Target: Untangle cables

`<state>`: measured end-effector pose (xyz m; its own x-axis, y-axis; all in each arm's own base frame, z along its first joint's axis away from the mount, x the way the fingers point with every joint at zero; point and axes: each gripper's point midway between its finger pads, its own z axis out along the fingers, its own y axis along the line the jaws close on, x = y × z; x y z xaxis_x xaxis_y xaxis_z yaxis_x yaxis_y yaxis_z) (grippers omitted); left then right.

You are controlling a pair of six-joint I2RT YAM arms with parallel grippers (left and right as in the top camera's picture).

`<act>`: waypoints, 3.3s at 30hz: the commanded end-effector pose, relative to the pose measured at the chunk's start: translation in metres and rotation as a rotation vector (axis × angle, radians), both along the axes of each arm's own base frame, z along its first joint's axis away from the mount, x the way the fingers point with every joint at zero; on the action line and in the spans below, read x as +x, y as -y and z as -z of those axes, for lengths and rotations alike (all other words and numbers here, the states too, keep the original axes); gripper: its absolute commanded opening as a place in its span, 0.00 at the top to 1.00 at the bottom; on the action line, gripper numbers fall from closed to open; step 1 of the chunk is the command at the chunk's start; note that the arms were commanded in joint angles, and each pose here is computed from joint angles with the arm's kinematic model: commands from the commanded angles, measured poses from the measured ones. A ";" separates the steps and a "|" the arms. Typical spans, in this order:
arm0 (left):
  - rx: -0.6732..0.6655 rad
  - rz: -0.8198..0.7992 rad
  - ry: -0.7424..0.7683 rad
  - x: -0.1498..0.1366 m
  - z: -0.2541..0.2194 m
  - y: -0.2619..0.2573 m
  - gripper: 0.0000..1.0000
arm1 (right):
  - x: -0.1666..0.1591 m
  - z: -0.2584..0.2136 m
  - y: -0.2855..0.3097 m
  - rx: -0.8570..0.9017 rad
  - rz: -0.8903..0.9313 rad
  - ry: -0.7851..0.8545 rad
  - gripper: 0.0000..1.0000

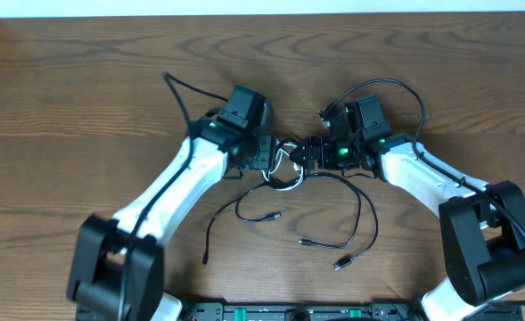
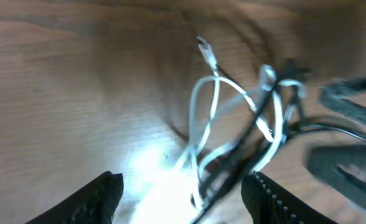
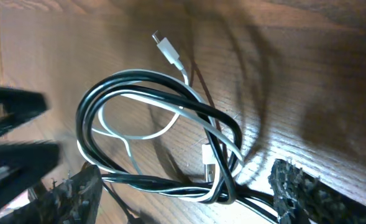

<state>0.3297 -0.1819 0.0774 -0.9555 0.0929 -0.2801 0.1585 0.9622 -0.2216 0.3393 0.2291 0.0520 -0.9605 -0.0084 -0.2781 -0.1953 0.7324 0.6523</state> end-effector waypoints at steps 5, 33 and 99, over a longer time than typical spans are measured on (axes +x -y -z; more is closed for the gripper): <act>0.034 0.014 -0.076 0.000 0.043 0.002 0.35 | 0.007 -0.004 0.001 -0.010 -0.001 0.031 0.17; 0.043 0.009 -0.099 -0.007 0.052 -0.001 0.62 | 0.017 0.017 0.013 -0.255 0.079 0.124 0.50; -0.285 0.114 0.052 -0.018 -0.049 0.039 0.92 | 0.058 0.014 0.000 -0.315 0.171 0.337 0.45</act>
